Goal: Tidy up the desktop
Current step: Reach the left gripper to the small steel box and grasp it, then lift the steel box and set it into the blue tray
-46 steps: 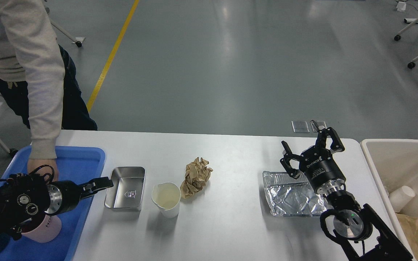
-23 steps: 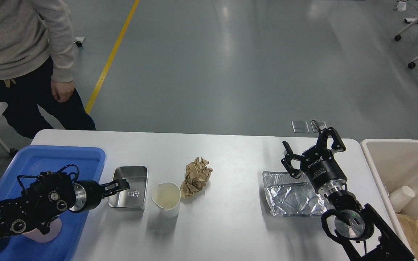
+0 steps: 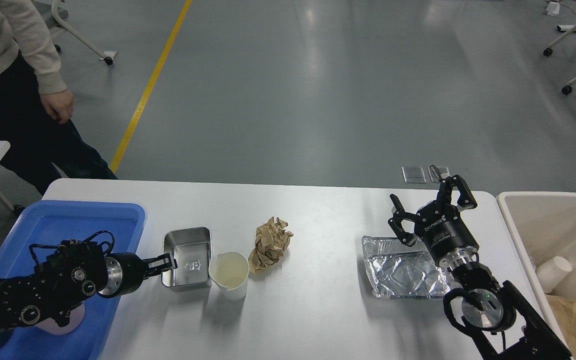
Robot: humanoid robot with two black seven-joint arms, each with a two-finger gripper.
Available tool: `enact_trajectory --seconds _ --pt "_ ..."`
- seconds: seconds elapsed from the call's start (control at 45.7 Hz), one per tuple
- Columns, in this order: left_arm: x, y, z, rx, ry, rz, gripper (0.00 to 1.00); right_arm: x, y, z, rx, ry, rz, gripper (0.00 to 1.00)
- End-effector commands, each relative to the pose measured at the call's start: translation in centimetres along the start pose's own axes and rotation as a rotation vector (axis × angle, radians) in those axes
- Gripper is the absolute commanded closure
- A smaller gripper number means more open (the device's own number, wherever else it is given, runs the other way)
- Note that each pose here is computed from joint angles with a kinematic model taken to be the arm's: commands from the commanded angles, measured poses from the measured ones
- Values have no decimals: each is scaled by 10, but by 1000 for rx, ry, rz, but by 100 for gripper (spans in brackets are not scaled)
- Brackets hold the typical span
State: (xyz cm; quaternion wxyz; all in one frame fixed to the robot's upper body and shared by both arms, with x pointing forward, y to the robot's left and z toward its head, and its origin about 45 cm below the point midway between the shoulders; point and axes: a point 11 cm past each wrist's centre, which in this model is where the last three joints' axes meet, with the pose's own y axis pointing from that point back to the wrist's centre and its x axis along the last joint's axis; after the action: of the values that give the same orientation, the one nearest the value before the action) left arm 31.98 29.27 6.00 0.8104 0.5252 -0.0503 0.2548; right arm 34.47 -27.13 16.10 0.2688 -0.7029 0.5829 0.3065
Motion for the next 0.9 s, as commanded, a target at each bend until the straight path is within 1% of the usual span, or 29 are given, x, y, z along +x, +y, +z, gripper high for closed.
enact_trajectory --seconds 0.0,0.285,0.482,0.613,0.723,0.876 --pt "0 1 0 -14 0 0 100 0 0 0 0 0 2 0" --pt "6 5 -3 -19 4 14 100 0 0 0 0 -1 3 0" --pt "30 23 -13 0 -6 56 100 -1 -1 1 1 -4 0 0" --pt "56 47 -17 11 -23 84 100 -4 -3 1 2 -5 -6 0" --pt "75 73 -19 11 -42 118 100 -5 -4 2 3 -8 -4 0" --pt "97 128 -27 22 -72 169 100 -4 -3 2 1 -6 -2 0"
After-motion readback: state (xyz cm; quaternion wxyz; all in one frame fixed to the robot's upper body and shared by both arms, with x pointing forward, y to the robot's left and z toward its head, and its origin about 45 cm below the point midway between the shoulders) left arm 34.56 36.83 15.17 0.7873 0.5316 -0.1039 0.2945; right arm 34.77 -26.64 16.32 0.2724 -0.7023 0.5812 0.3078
